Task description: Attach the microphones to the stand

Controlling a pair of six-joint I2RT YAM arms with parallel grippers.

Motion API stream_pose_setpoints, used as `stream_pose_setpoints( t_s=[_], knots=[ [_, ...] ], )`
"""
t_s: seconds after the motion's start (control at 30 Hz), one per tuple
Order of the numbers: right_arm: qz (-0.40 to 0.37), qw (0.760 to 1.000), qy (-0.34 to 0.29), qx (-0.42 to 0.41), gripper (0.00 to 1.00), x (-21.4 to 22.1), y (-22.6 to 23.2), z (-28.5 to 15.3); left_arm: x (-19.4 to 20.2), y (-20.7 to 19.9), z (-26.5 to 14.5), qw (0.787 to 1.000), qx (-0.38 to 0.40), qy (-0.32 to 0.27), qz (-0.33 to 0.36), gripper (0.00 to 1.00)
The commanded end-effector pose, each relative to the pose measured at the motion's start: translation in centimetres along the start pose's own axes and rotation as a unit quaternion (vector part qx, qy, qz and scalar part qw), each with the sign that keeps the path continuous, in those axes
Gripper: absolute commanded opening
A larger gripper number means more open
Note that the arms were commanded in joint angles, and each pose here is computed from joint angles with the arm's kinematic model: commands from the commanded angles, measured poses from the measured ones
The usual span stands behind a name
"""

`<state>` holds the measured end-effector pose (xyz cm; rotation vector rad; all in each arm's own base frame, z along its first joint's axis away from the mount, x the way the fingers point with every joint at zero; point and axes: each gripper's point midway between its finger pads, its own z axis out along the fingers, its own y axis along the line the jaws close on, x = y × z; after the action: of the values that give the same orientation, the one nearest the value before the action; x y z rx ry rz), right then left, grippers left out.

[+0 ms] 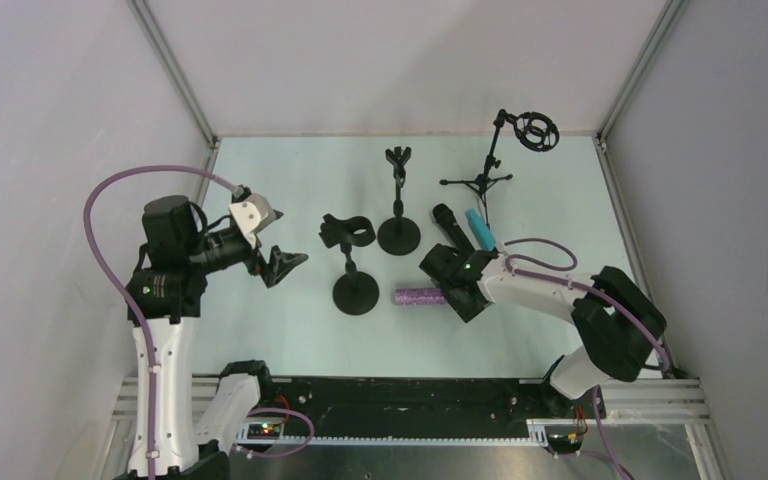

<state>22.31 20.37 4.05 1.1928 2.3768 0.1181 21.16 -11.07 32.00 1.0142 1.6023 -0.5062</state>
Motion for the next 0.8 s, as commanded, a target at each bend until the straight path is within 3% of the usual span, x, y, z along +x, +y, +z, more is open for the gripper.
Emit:
stream_pose_setpoints(
  t_s=[0.0,0.37,0.67,0.7,0.77],
  knots=[
    [-0.038,0.999,0.007,0.034,0.73,1.3,-0.4,1.4,-0.7,0.1,-0.3,1.000,-0.004,-0.010,0.020,1.00],
    [-0.101,0.994,-0.017,0.046,0.54,0.7,-1.3,1.0,-0.9,0.0,-0.3,1.000,-0.003,-0.013,0.018,1.00],
    [-0.219,0.975,-0.045,0.008,0.22,0.4,-0.4,-0.6,-0.3,-0.2,-0.2,1.000,-0.002,-0.009,0.014,1.00],
    [-0.240,0.970,-0.049,0.002,0.12,0.4,-0.1,-0.8,-0.1,-0.2,-0.2,1.000,-0.004,-0.007,0.013,1.00],
    [-0.275,0.959,-0.066,-0.008,0.03,0.5,0.2,-1.5,0.1,0.0,-0.3,1.000,-0.010,-0.003,0.014,1.00]
  ],
)
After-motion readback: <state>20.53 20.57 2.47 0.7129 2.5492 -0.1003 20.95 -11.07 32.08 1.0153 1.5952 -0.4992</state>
